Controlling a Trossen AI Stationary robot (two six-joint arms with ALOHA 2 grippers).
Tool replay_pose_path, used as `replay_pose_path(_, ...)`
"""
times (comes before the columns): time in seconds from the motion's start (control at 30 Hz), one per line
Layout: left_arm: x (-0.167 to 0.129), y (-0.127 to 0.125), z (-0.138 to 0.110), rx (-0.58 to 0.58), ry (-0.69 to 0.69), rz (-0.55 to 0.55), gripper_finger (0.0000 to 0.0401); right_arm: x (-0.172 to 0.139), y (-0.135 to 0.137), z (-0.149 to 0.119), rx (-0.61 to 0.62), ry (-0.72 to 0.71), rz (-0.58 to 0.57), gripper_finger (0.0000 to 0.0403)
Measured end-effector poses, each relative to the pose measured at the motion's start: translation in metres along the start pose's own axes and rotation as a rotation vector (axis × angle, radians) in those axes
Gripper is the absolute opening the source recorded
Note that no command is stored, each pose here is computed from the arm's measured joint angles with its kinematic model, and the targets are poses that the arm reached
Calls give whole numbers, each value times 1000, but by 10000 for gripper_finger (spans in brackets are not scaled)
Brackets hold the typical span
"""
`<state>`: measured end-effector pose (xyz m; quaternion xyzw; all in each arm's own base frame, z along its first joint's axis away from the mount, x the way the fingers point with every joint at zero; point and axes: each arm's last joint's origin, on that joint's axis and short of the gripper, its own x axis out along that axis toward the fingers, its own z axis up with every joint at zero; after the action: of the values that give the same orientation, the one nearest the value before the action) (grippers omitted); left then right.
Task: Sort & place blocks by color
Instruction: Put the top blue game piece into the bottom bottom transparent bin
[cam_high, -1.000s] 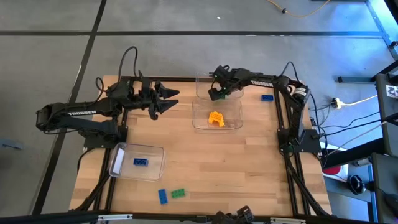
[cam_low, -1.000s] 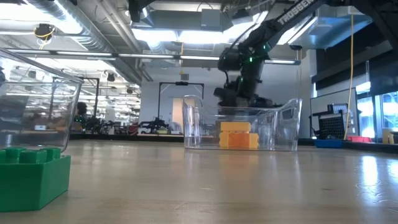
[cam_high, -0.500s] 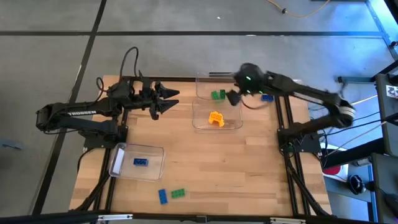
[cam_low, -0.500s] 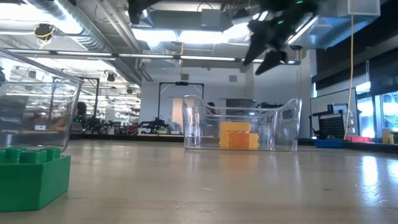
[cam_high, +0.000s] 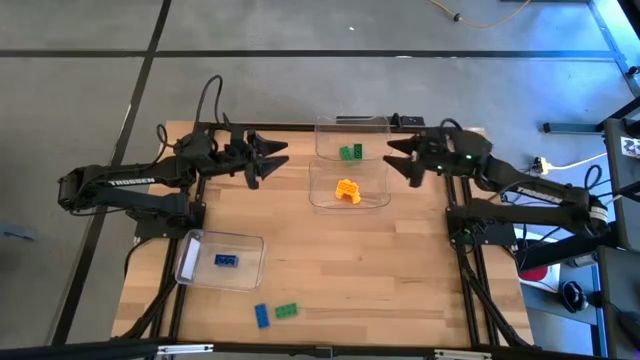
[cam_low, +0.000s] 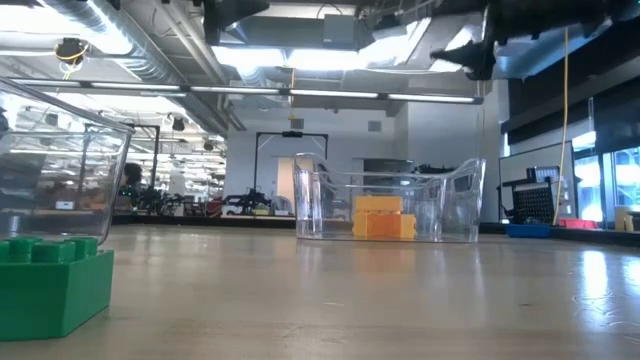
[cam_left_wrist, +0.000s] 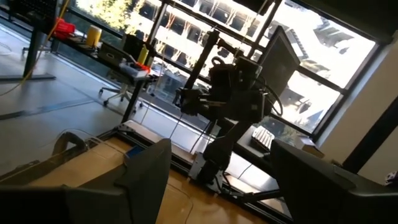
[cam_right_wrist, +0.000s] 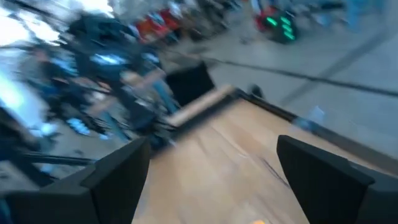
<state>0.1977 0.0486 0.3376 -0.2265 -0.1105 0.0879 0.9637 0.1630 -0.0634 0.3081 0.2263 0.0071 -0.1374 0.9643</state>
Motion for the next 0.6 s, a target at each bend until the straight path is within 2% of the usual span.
replay_pose_path(0.17,0,0,0,44,8,-16,266,-8,6,2,-16,1,128,351)
replay_pose_path(0.37,0,0,0,45,7,-16,266,-5,7,4,64,-11,143,351)
replay_pose_path(0.6,0,0,0,50,3,-9,266,-5,7,4,90,-13,146,351)
